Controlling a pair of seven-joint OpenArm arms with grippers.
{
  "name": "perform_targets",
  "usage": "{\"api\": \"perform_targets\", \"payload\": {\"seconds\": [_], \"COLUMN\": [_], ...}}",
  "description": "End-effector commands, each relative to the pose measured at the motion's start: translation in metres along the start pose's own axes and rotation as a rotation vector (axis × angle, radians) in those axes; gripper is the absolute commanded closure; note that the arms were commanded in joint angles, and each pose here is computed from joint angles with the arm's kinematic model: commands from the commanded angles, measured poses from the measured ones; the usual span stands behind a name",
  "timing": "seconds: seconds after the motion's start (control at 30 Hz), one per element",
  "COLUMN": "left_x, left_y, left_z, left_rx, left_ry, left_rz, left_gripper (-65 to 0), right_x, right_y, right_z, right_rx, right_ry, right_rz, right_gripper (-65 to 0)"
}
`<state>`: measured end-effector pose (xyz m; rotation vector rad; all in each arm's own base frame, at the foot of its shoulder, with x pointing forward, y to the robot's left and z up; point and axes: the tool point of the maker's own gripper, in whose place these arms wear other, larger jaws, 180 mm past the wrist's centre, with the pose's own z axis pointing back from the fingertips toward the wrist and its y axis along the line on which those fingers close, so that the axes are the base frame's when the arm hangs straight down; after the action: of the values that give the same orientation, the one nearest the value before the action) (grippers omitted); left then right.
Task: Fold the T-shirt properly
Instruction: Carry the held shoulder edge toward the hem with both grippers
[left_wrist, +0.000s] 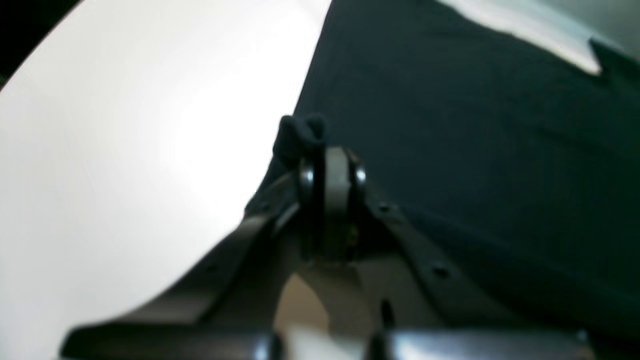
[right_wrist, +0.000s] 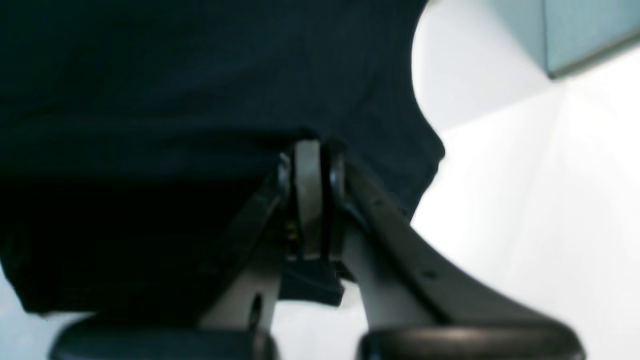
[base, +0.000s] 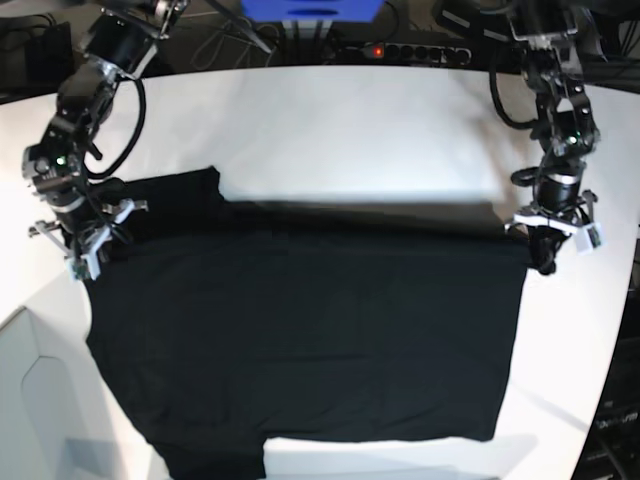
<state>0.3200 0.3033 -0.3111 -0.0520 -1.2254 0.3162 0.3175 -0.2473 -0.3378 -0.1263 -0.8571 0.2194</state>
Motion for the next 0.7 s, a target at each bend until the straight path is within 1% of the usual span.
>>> {"api": "perform_targets", "payload": {"seconds": [0.0,0.17,0.27,0.47,0.57,0.67], "left_x": [0.021,0.041,0.046,0.045,0.038,0.032], "left_y": [0.001,-0.002,-0.002,0.0,0.004,0.009], "left_z": [-0.005,-0.03,-0.041,-0.056,-0.061,-0.067], "left_rx": [0.001,-0.001,-0.001,0.008,0.016,0.027], "left_ry": [-0.051,-0.06,-0.046,-0.021,-0.002,0.017], "left_rz": [-0.007,0.025,0.046,0.084,0.097,0.115], "left_gripper": [-0.1,-0.1,-0.1,-0.1,-0.1,-0.1], "right_x": [0.024,0.054,0.072,0.097,0.102,0.105], "right_y": [-0.01,-0.017,-0.022,-0.026,-0.028,-0.025], "right_z": [-0.001,-0.023,-0.034,-0.053,-0.062,-0.07], "right_rx": [-0.01,0.016,0.028,0.061,0.078,0.101], "right_ry": [-0.064,-0.093,-0.108,-0.118,-0.111,-0.127], "right_rz": [0.022,0.024,0.016,0.008,-0.008,-0.031], "right_gripper": [0.0,0.0,0.0,0.0,0.0,0.0]}}
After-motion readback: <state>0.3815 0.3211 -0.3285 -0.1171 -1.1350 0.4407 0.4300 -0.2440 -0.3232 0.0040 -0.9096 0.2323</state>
